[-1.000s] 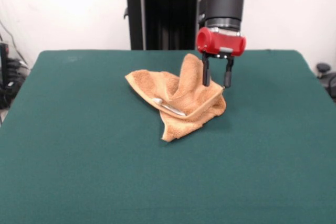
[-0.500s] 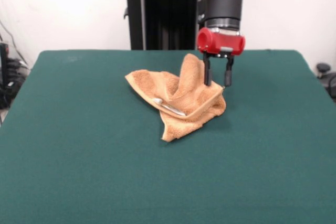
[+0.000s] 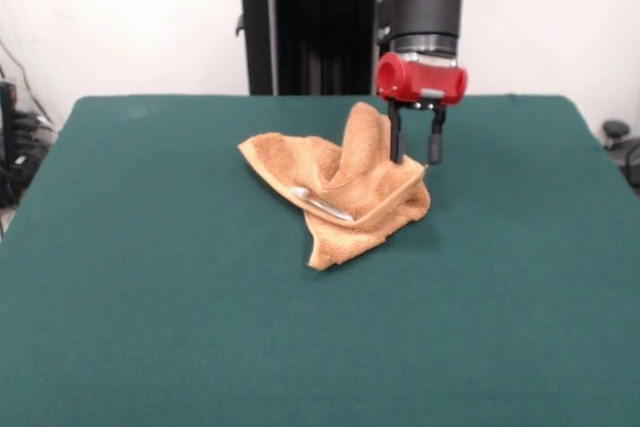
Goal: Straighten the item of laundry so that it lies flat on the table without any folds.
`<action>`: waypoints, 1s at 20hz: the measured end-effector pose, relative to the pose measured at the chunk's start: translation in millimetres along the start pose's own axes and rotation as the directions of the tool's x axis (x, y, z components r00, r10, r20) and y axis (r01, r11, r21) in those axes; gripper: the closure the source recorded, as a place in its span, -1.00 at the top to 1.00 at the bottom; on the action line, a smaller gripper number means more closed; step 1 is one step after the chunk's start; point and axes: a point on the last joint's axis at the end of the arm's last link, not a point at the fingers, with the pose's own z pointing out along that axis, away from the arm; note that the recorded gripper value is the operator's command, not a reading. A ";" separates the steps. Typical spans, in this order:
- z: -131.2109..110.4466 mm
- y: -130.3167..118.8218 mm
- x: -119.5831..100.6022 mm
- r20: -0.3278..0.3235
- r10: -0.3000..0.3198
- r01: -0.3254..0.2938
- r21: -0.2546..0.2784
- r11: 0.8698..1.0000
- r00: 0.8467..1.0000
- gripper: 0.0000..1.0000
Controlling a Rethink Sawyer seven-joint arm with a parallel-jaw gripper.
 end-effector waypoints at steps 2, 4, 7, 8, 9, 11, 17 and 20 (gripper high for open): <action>0.0 -0.3 -1.6 0.012 0.000 0.000 0.002 1.000 1.000 1.00; 0.0 -0.5 -2.6 0.019 0.000 0.000 0.003 1.000 1.000 1.00; 0.0 -0.5 -3.7 0.030 0.000 0.000 0.005 1.000 1.000 1.00; 0.3 -0.4 -3.6 0.031 0.000 0.000 0.005 1.000 1.000 1.00; 0.7 0.3 -2.6 0.032 0.000 0.000 0.004 1.000 0.999 1.00; 1.5 1.3 -1.1 0.032 -0.001 0.000 0.003 1.000 0.999 1.00; 5.7 7.4 9.1 0.027 -0.002 0.002 -0.007 1.000 1.000 1.00; 6.6 9.2 11.3 0.026 -0.003 0.004 -0.009 1.000 1.000 1.00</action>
